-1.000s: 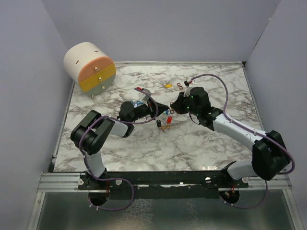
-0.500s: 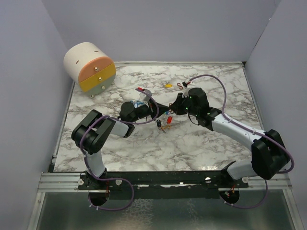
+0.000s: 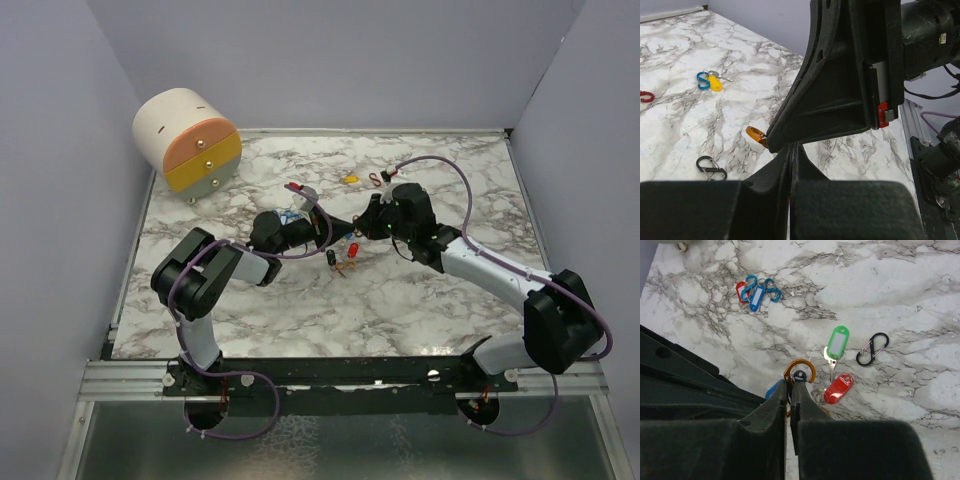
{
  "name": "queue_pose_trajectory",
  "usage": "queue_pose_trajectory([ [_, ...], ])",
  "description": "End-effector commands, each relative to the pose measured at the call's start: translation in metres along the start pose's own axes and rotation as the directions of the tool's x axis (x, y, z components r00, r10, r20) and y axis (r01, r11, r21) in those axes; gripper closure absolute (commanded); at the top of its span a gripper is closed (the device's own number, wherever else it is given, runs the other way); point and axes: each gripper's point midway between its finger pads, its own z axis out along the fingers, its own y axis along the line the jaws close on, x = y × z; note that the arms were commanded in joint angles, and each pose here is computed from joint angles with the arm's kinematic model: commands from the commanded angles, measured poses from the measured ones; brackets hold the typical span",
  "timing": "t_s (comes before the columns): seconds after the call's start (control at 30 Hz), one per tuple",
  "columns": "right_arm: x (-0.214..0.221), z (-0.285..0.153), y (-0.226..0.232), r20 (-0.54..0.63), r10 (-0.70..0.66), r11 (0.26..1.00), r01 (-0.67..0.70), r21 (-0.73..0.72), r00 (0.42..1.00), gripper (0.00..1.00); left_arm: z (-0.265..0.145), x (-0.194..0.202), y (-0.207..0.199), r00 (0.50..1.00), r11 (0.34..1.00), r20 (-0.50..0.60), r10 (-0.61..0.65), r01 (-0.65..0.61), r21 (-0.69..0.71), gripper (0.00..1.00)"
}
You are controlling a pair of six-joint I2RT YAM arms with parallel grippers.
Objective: Put the keys on the keyring
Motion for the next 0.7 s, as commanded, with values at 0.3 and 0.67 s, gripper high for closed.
queue_pose_trajectory([
  [0.3, -0.020, -0.003, 0.004, 0.077, 0.077, 0.997, -0.079, 0.020, 0.994, 0.99, 0.008, -0.002, -0.015, 1.000, 0.996, 0.001, 0.031, -0.031, 0.088, 1.00],
  [0.67, -0.025, -0.006, 0.001, 0.109, 0.114, 0.992, -0.119, 0.042, 0.987, 0.99, 0.009, 0.002, -0.008, 1.000, 0.997, -0.003, 0.031, -0.031, 0.065, 1.00],
])
